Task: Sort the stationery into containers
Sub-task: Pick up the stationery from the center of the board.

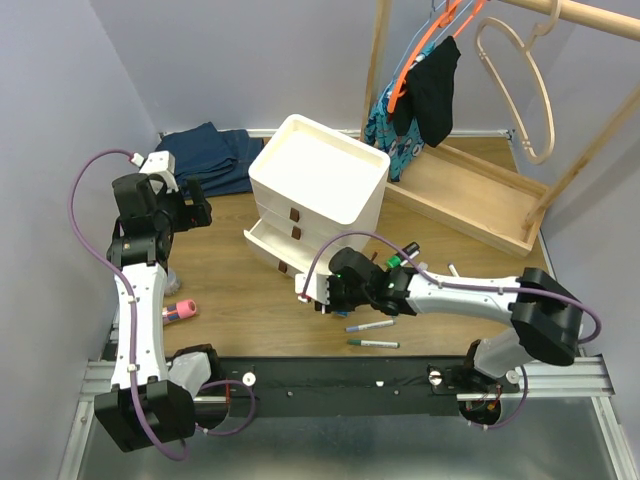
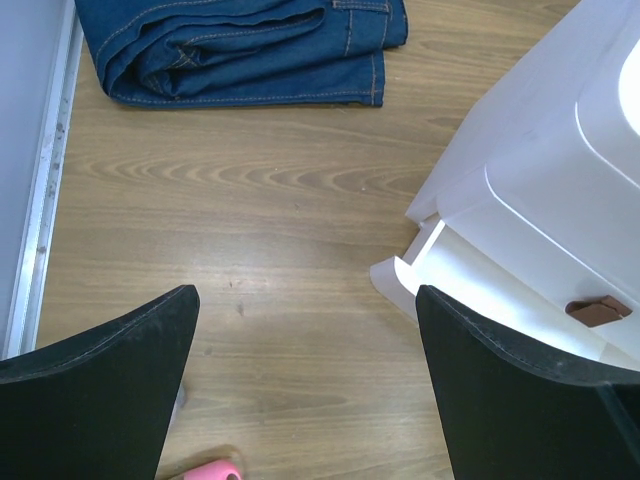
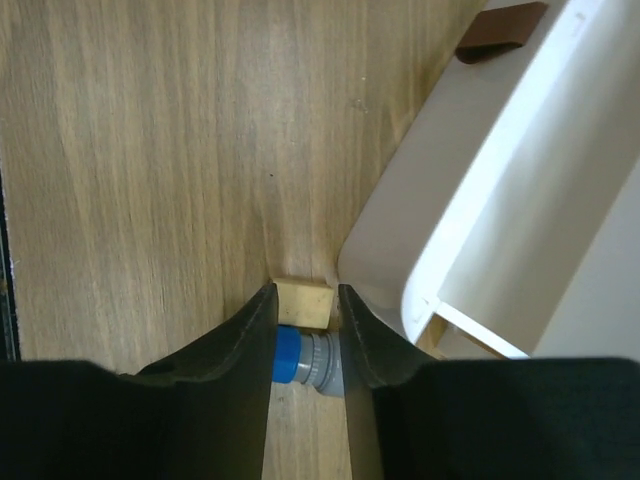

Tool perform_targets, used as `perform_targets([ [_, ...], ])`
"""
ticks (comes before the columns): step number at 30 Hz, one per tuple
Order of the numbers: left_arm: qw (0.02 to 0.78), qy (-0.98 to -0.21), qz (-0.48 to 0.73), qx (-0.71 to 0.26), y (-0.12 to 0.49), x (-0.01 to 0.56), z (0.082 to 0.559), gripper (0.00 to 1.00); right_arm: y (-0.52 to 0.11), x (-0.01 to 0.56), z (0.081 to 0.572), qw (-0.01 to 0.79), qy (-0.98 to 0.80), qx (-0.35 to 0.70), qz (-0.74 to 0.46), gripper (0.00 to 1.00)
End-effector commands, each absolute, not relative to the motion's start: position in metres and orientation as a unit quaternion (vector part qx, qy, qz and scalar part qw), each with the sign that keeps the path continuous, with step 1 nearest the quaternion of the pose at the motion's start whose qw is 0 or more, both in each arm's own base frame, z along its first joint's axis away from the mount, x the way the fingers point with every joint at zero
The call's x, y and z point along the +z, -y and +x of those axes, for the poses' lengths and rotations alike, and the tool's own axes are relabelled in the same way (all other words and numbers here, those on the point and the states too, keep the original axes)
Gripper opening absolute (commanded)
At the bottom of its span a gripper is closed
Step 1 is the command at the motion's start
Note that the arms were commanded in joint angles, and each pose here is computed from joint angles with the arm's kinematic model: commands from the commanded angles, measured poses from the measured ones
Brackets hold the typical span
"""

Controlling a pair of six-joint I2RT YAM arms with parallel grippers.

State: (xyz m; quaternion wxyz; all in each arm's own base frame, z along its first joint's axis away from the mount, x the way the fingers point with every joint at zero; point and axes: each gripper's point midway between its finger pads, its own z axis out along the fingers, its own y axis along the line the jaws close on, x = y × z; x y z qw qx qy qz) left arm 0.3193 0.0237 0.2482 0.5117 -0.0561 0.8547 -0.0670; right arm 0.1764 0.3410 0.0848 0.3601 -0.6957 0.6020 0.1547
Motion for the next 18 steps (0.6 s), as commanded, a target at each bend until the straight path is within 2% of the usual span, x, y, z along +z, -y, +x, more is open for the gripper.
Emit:
perform_targets([
  [1,0.509,-0.858,-0.034,-0.063,-0.022,0.249,0.309,0.99,-0.353,0.07,0.175,0.354,-0.585,0.162,-0.712,0.35],
  [18,0.496,-0.863,-0.055,-0.08,-0.018,0.231,0.308,0.99,-0.304,0.03,0.168,0.278,-0.615,0.115,-0.729,0.32],
])
